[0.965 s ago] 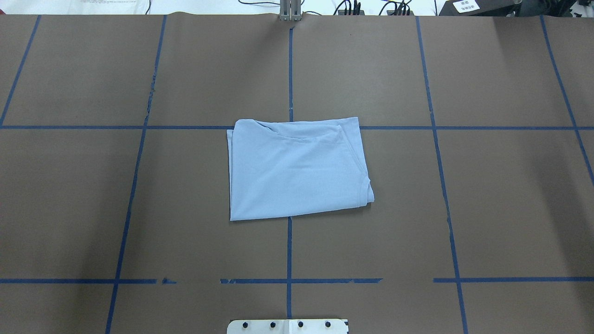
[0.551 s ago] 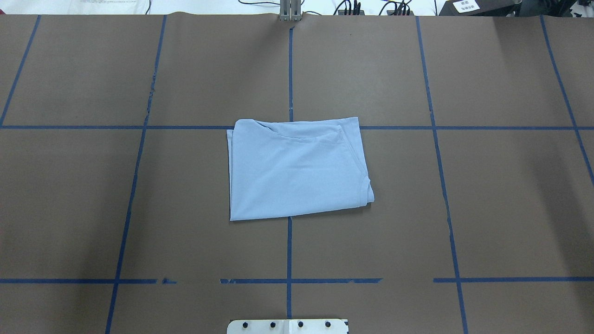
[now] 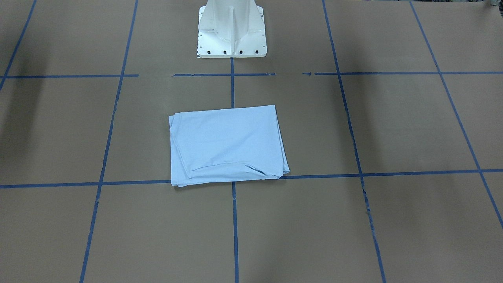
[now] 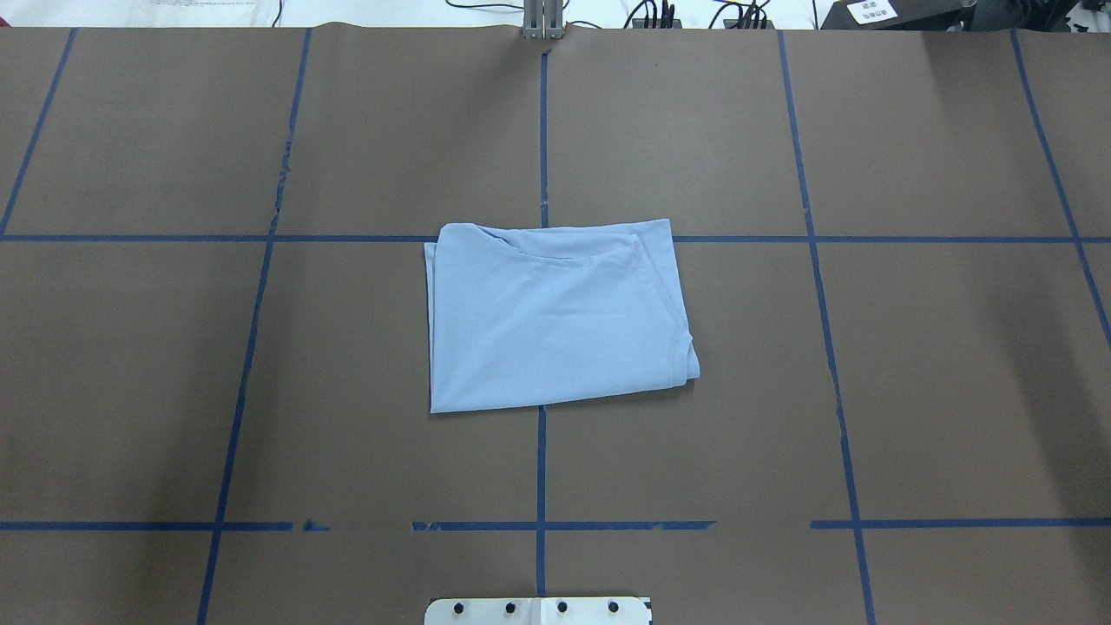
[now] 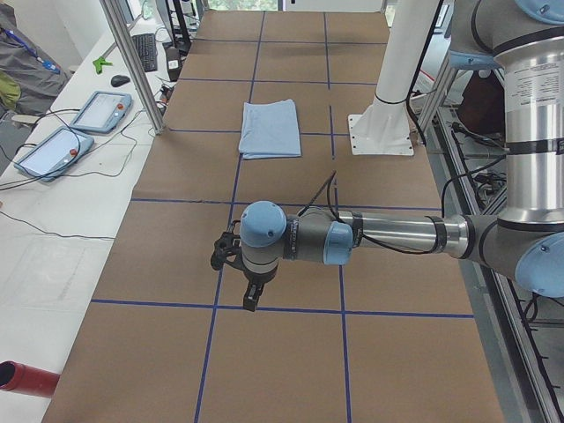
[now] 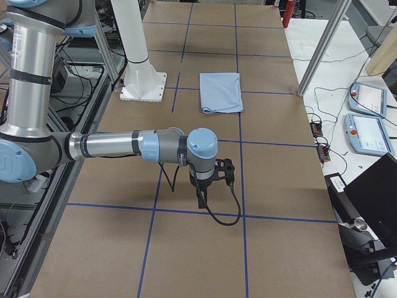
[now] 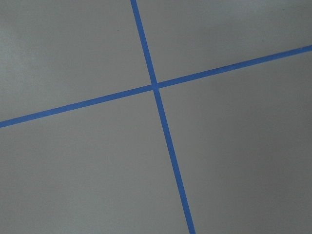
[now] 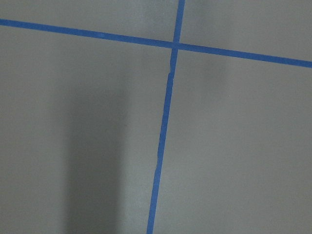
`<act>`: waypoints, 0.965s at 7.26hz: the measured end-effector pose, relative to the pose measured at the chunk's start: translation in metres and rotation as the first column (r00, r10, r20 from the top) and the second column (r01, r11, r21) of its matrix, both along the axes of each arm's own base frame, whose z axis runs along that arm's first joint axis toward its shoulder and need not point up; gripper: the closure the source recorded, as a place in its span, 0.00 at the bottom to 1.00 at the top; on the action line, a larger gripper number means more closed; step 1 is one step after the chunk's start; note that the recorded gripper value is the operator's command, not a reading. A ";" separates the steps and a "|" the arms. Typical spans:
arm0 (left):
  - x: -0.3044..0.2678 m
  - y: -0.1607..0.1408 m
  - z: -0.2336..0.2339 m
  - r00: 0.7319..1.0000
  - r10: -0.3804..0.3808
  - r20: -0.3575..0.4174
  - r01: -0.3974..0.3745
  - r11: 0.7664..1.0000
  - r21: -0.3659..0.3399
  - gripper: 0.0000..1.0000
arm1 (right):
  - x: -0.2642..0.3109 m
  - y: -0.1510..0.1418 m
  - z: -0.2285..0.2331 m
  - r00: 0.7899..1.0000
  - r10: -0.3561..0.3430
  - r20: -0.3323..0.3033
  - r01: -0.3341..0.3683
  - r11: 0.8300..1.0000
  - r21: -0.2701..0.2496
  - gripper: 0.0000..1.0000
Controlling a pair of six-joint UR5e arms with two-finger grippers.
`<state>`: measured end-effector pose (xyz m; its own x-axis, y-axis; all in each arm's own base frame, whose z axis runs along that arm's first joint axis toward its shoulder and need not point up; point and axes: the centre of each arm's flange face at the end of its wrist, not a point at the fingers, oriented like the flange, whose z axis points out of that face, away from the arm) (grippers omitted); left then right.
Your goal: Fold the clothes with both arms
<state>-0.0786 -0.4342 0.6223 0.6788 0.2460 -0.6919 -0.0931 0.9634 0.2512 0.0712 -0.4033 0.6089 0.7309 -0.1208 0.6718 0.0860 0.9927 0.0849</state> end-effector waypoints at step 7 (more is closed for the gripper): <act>-0.003 0.000 0.003 0.999 -0.004 0.044 0.004 1.000 -0.001 0.00 | 0.000 0.000 0.003 1.000 0.001 -0.004 -0.001 1.000 -0.008 0.00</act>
